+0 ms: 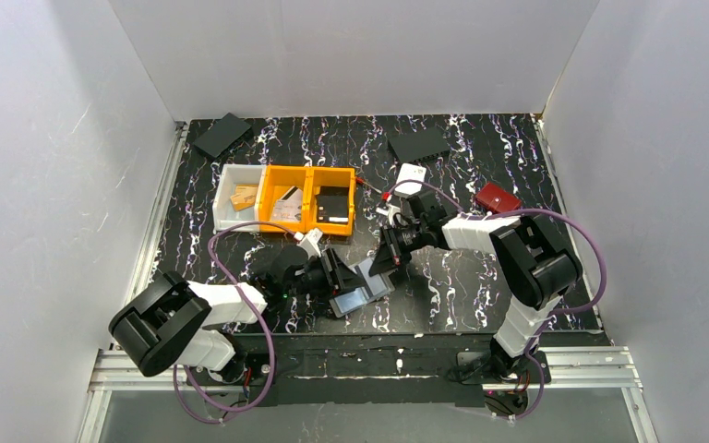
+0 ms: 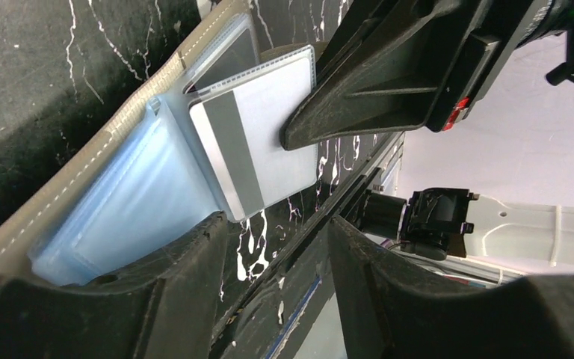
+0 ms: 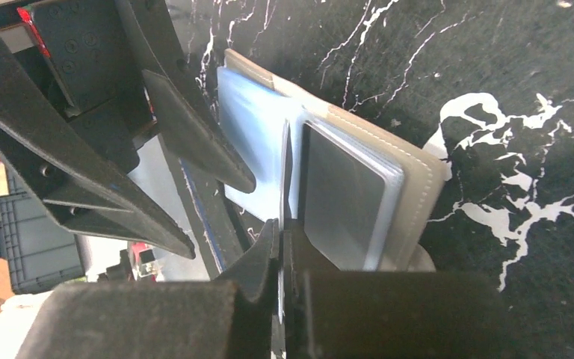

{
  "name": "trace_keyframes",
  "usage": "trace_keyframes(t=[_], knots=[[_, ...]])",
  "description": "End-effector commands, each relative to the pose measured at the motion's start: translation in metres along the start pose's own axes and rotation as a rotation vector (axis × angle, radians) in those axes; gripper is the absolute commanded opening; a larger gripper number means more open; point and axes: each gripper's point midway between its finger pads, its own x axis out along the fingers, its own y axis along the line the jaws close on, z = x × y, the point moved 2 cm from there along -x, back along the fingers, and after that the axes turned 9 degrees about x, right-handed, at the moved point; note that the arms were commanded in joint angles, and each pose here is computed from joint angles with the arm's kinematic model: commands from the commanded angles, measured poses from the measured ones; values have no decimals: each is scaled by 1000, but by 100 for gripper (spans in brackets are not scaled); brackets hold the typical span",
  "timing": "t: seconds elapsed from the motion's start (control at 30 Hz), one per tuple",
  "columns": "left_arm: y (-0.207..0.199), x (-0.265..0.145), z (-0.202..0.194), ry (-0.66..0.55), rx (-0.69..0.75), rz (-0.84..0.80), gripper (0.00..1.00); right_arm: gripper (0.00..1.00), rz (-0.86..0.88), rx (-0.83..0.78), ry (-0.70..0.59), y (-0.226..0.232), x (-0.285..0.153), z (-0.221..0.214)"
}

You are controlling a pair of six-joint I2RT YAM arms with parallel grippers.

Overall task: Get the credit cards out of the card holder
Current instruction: Remove the credit card from the card holder.

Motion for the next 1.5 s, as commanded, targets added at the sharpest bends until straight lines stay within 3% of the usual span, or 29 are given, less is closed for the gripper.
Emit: trace_keyframes(t=[0.0, 0.53, 0.87, 1.2, 1.37, 1.47], knots=[[-6, 0, 14, -78, 14, -32, 49, 1, 93, -9, 9, 8, -3, 3], [-15, 6, 25, -165, 34, -150, 43, 1, 317, 9, 3, 39, -26, 7], [-24, 7, 29, -163, 37, -182, 32, 1, 358, -17, 10, 51, -32, 8], [-35, 7, 37, -185, 59, -223, 29, 1, 380, -19, 32, 56, -32, 5], [-40, 9, 39, -183, 68, -238, 21, 1, 381, -19, 35, 56, -31, 4], [-41, 10, 40, -184, 66, -246, 10, 1, 376, -15, 35, 55, -30, 4]])
